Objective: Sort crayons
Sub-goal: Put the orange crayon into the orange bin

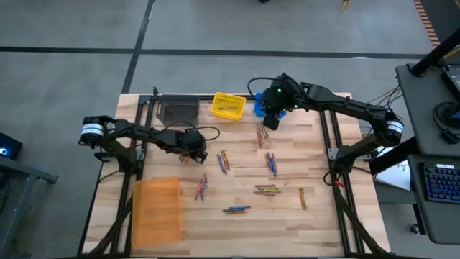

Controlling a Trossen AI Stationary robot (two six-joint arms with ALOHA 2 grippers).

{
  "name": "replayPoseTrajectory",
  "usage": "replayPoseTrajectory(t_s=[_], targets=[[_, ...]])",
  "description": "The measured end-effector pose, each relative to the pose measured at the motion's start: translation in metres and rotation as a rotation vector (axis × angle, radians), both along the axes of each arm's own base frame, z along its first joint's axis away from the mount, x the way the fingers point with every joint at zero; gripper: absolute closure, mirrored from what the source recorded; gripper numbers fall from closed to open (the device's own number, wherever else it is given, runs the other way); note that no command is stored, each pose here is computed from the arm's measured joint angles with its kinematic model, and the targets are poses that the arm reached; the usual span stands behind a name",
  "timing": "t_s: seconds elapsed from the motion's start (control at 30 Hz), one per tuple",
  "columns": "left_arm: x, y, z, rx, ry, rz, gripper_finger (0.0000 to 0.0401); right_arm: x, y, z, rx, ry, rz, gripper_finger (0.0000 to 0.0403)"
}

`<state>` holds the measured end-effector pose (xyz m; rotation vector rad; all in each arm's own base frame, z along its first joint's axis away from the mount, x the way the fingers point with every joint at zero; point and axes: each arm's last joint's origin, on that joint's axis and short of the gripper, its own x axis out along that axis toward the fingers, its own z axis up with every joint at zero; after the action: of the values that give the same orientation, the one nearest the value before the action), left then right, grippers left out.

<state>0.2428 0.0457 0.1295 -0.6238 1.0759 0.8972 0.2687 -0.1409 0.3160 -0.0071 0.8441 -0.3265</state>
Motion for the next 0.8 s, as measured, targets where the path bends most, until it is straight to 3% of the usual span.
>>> replayPoseTrajectory(t_s=[0.3, 0.5, 0.8], targets=[[0.002, 0.0, 0.001, 0.0, -0.023, -0.021, 0.0393, 0.0, 0.0, 0.0, -0.006, 0.003, 0.007, 0.0321], [0.004, -0.001, 0.008, -0.026, -0.07, -0.055, 0.0398, 0.0, 0.0, 0.0, -0.006, 0.003, 0.007, 0.0321], [-0.008, -0.007, 0.054, -0.078, -0.262, -0.183, 0.04, 0.0, 0.0, 0.0, -0.005, 0.003, 0.005, 0.0321]])
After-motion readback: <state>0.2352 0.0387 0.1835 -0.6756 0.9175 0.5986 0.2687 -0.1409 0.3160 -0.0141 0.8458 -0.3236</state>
